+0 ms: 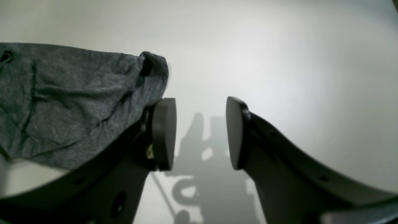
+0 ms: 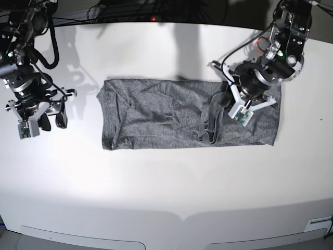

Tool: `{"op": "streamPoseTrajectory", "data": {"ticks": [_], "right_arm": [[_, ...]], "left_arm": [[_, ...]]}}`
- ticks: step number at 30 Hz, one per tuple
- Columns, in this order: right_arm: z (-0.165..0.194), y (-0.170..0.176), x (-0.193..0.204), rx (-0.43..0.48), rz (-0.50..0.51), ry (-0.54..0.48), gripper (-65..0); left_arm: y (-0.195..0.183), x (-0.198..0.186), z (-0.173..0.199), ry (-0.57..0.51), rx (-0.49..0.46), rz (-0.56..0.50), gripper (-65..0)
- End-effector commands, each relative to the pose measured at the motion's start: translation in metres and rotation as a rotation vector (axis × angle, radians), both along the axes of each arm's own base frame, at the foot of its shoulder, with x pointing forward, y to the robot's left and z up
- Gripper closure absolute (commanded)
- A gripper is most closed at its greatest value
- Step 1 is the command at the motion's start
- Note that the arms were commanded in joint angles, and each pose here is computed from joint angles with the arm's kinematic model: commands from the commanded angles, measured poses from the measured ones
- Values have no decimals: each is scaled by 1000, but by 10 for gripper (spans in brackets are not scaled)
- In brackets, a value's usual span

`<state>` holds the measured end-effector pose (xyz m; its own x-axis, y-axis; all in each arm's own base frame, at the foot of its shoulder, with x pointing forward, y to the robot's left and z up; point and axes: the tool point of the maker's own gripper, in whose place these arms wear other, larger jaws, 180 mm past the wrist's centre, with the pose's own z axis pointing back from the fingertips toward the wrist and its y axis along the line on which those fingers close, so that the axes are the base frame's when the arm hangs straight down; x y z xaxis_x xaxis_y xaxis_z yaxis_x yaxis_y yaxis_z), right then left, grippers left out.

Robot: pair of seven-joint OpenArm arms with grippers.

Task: Fold the T-shirt properly
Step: 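Grasp the folded end of the shirt with the left gripper, then hold the shirt with the left gripper while moving the right gripper to the opposite end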

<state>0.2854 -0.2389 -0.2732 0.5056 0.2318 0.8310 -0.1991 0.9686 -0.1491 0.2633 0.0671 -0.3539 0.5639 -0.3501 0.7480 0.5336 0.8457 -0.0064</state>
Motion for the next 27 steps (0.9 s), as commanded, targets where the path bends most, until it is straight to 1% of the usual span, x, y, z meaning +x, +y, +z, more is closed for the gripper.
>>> {"op": "streamPoseTrajectory", "data": {"ticks": [1,4,9,11,14,18,22,27], "right_arm": [[16,1,7,3,12,-56,-265],[18,1,9,2,11,-64,-265],[19,1,10,5,13,-68,-266],[19,1,10,5,13,-68,-266],[19,1,10,4,12,-67,-266],[19,1,10,5,12,-67,-266],[19,1,10,5,12,-67,-266],[19,1,10,5,12,-67,-266]], "left_arm": [[-5,8,18,-59,-31,-6,0],[-15,8,26,-72,-67,-4,0],[-43,6,35,-52,-207,2,0],[-49,6,37,-50,-233,8,0],[-50,6,37,-49,-232,9,0],[-42,3,28,-22,-162,10,0],[-42,1,24,1,-149,8,0],[-42,1,24,-1,-153,8,-157]]}}
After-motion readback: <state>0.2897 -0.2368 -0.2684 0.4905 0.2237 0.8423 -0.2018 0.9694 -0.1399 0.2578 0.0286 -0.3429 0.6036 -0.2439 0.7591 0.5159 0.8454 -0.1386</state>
